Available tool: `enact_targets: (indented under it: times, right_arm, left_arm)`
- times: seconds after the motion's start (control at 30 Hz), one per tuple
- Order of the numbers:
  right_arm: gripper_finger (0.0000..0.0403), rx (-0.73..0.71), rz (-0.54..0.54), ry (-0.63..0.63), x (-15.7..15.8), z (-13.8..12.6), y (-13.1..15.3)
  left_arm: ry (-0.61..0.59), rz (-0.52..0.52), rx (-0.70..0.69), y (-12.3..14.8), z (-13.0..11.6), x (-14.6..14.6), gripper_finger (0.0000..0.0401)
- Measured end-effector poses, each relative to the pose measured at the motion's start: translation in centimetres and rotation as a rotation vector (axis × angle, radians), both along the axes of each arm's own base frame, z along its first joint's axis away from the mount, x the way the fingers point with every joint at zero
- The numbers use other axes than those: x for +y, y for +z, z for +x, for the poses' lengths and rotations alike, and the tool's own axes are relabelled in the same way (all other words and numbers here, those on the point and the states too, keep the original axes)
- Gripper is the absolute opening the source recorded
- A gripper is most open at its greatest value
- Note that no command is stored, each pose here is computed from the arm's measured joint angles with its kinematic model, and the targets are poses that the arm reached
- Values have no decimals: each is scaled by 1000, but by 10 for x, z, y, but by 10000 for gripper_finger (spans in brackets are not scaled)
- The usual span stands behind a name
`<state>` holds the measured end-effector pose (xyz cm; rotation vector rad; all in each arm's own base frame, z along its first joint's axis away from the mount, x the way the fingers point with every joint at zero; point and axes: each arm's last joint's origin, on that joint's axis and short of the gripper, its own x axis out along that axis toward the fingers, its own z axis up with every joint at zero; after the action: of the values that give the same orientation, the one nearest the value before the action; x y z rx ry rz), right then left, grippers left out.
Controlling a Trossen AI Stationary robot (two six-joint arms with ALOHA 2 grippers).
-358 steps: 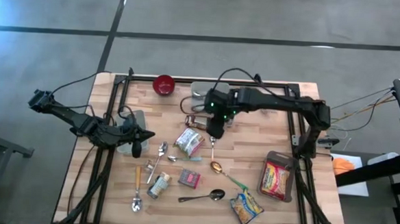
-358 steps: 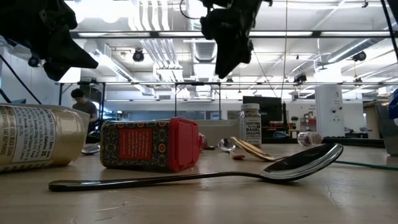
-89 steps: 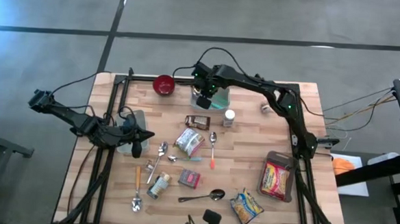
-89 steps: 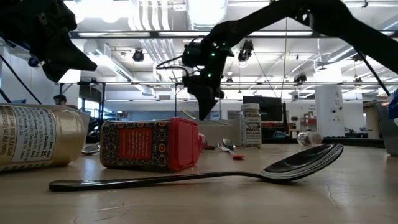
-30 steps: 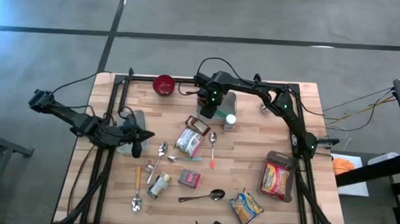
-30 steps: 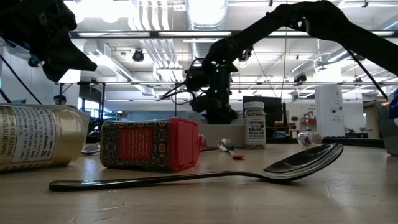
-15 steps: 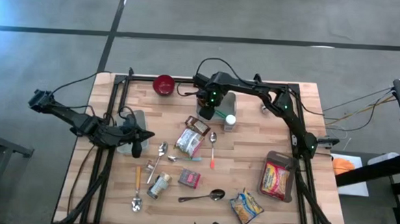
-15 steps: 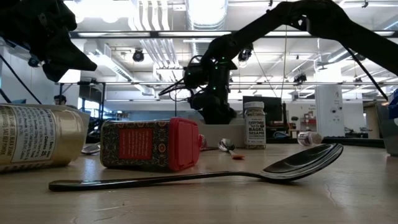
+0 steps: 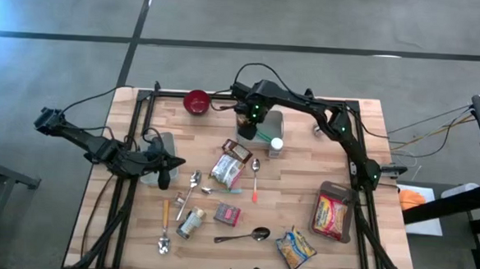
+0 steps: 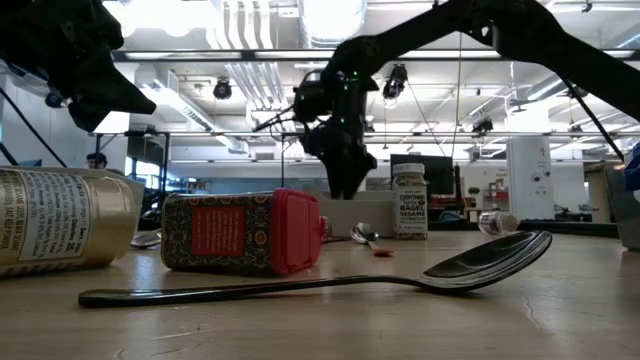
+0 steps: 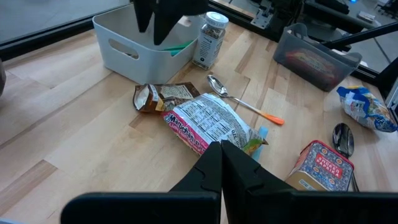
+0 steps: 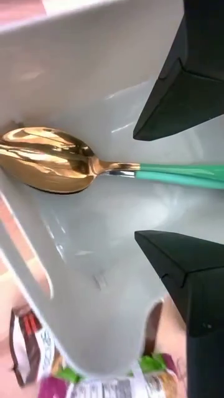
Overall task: Pick & Place Food Item
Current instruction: Put the left brown seasoning bottle into the left gray bin
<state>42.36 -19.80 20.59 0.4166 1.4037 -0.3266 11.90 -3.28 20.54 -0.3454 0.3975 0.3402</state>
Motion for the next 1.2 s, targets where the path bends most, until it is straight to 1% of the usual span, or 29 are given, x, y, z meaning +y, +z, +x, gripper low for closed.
enact_targets:
  times: [0.13, 0.33, 0.5, 0.67, 0.8, 0.93, 1.03, 1.2]
  right_arm:
    - [248, 19, -18, 34, 8, 1, 15]
    - [248, 96, -142, 92, 29, 4, 40]
    - [248, 133, -218, 198, 64, 4, 61]
    - [248, 86, -242, 275, 106, -3, 87]
    - [248, 31, -252, 278, 139, -20, 110]
    - [248, -67, -257, 247, 169, -46, 131]
    - [248, -158, -252, 227, 192, -69, 139]
    - [248, -330, -241, 185, 219, -101, 139]
  left_arm:
    - [0, 0, 0, 0, 0, 0, 1]
    - [0, 0, 0, 0, 0, 0, 1]
    - [0, 0, 0, 0, 0, 0, 1]
    - [0, 0, 0, 0, 0, 0, 1]
    - [0, 0, 0, 0, 0, 0, 0]
    - [0, 0, 0, 0, 0, 0, 0]
    - [0, 0, 0, 0, 0, 0, 1]
    - [0, 0, 0, 0, 0, 0, 0]
